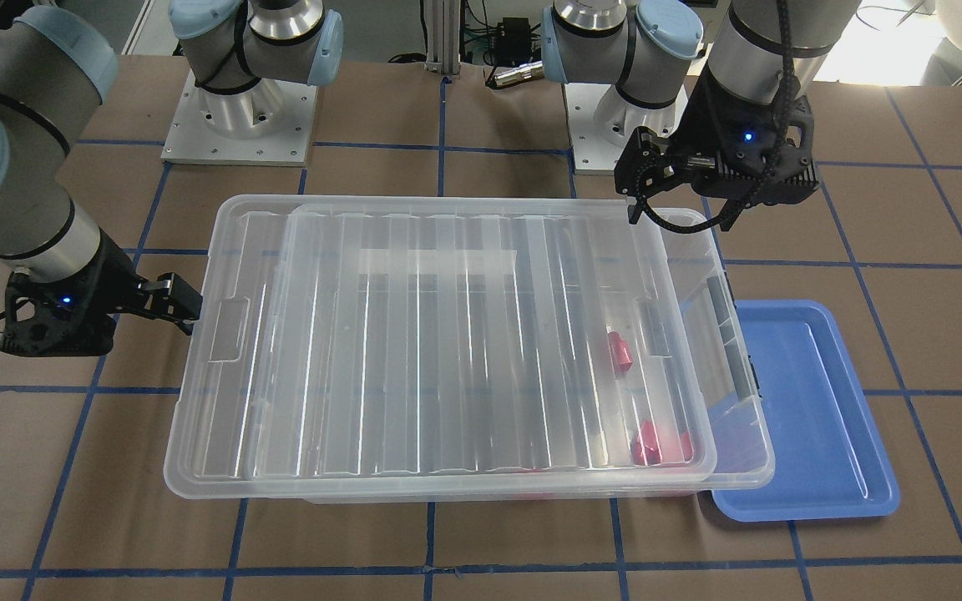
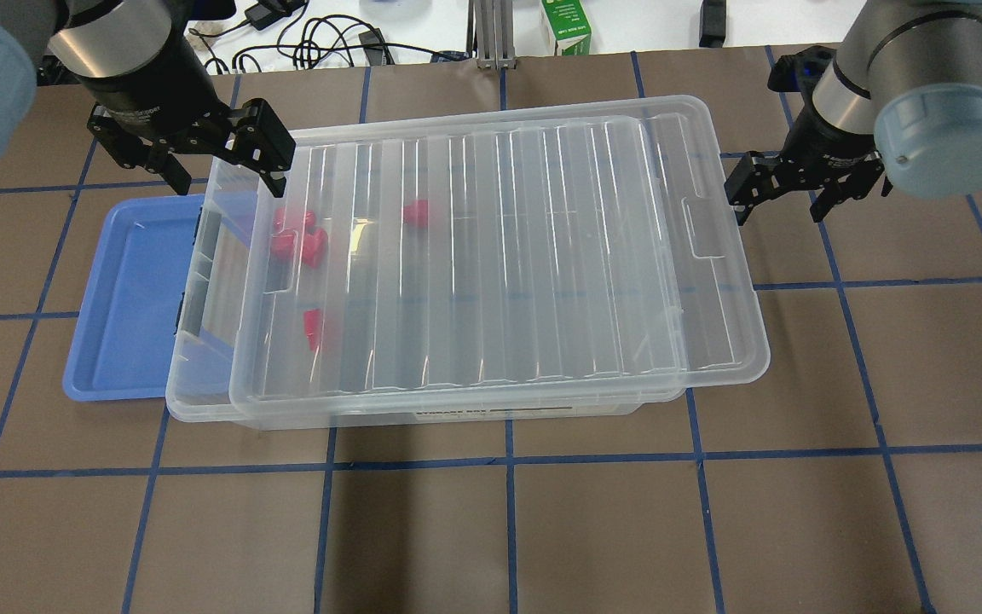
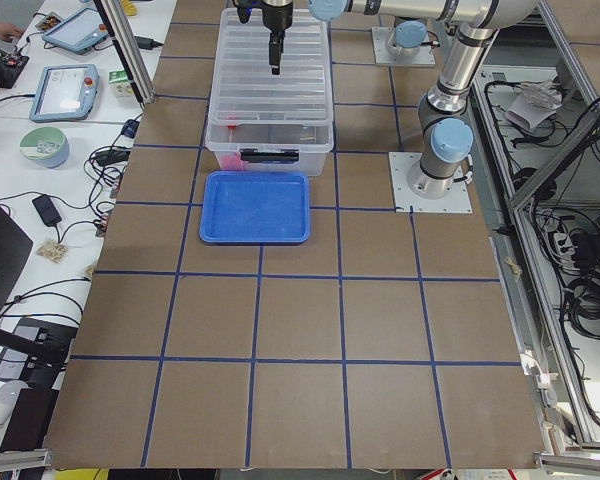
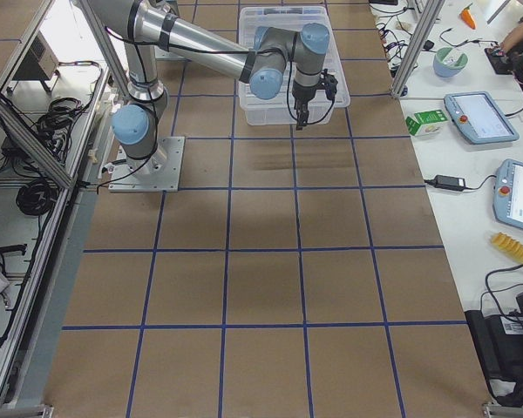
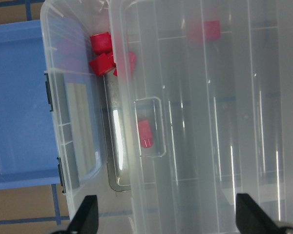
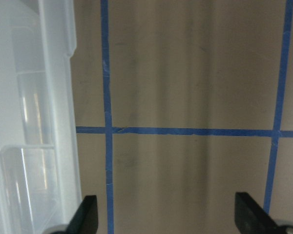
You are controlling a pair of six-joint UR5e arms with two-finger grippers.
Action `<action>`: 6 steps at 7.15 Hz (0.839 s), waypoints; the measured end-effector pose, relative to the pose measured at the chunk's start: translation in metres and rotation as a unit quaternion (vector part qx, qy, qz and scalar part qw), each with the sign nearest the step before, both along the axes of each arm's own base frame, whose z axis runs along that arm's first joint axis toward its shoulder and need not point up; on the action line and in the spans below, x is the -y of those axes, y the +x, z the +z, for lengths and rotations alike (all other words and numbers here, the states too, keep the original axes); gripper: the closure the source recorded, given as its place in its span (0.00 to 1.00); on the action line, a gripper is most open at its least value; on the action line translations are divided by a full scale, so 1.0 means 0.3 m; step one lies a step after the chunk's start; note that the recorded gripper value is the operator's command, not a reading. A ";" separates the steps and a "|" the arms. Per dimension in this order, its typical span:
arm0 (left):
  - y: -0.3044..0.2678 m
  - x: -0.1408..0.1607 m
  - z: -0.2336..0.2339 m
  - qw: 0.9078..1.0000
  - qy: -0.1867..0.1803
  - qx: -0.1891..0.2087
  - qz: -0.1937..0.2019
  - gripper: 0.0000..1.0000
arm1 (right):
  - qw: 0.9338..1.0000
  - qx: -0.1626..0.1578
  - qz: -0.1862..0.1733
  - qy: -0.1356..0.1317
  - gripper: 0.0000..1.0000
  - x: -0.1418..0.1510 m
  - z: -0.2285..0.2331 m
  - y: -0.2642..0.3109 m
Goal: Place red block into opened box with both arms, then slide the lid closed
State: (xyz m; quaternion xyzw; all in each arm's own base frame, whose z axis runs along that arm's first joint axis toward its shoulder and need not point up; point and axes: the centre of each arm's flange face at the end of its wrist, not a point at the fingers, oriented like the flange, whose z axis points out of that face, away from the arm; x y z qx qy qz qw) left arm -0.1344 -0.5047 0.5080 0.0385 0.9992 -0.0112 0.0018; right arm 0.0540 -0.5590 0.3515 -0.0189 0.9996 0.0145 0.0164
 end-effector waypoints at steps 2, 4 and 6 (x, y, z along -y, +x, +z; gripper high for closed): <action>-0.001 0.000 0.003 1.000 0.000 -0.001 0.000 0.00 | 1.000 -0.001 0.018 -0.009 0.00 -0.004 0.006 0.084; -0.002 -0.002 0.001 1.000 0.000 -0.001 0.000 0.00 | 1.000 -0.002 0.025 -0.015 0.00 -0.003 0.012 0.119; -0.001 -0.001 0.001 1.000 0.000 0.000 0.000 0.00 | 0.999 -0.006 0.026 -0.035 0.00 -0.007 0.086 0.134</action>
